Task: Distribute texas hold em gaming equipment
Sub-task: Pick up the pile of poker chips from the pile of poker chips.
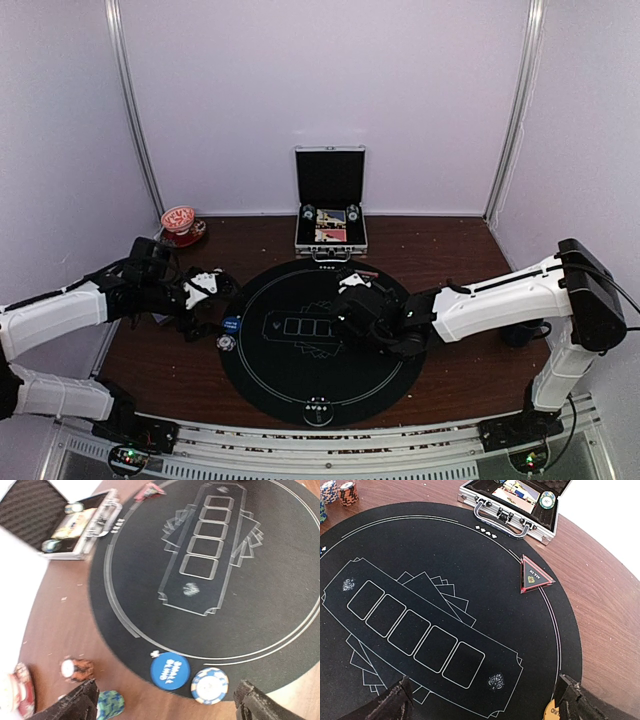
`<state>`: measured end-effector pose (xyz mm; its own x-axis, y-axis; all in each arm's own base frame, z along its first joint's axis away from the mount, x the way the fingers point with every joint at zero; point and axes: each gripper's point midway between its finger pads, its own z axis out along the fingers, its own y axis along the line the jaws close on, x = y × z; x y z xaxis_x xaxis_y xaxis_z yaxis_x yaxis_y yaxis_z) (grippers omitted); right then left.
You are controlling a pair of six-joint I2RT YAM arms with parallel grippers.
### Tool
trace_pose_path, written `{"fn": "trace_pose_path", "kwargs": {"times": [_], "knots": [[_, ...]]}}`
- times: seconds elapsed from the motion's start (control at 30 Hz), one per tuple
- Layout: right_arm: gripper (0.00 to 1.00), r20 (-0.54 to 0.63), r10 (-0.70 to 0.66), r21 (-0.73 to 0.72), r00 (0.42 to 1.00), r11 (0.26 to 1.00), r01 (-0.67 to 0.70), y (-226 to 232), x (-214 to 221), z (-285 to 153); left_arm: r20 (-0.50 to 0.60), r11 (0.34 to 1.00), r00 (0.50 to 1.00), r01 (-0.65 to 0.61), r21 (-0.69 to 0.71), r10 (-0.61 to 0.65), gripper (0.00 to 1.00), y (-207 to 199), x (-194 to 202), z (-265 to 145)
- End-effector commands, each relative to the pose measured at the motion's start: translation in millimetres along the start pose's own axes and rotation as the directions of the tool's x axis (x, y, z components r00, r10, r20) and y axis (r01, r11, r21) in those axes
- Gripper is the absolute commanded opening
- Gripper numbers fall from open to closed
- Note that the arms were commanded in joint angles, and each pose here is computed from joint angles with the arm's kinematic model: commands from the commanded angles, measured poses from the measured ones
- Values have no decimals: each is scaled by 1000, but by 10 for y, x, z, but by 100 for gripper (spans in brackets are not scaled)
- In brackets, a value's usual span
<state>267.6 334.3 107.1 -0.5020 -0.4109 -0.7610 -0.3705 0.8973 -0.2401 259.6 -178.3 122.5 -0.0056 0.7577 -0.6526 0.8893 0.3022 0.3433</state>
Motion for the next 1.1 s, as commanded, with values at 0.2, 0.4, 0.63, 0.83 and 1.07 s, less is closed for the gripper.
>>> {"fn": "trace_pose_path", "kwargs": {"times": [0.2,0.4,0.63,0.83,1.07], "knots": [[100,2,-18,17,1000,1000,18,5,34,7,16,916,964,258,-306,-266,98,1151,107,-374],[100,0,-22,12,1000,1000,22,27,44,6,-32,825,885,419,-378,-464,98,1721,548,-317],[100,2,-23,12,1000,1000,23,33,39,0,-75,753,797,530,-391,-600,98,1939,906,-76],[100,-2,-28,10,1000,1000,28,51,55,15,-100,734,780,526,-429,-617,96,1965,1077,15],[100,-1,-28,13,1000,1000,28,49,53,16,-132,744,767,544,-388,-628,91,1884,1204,212]]}}
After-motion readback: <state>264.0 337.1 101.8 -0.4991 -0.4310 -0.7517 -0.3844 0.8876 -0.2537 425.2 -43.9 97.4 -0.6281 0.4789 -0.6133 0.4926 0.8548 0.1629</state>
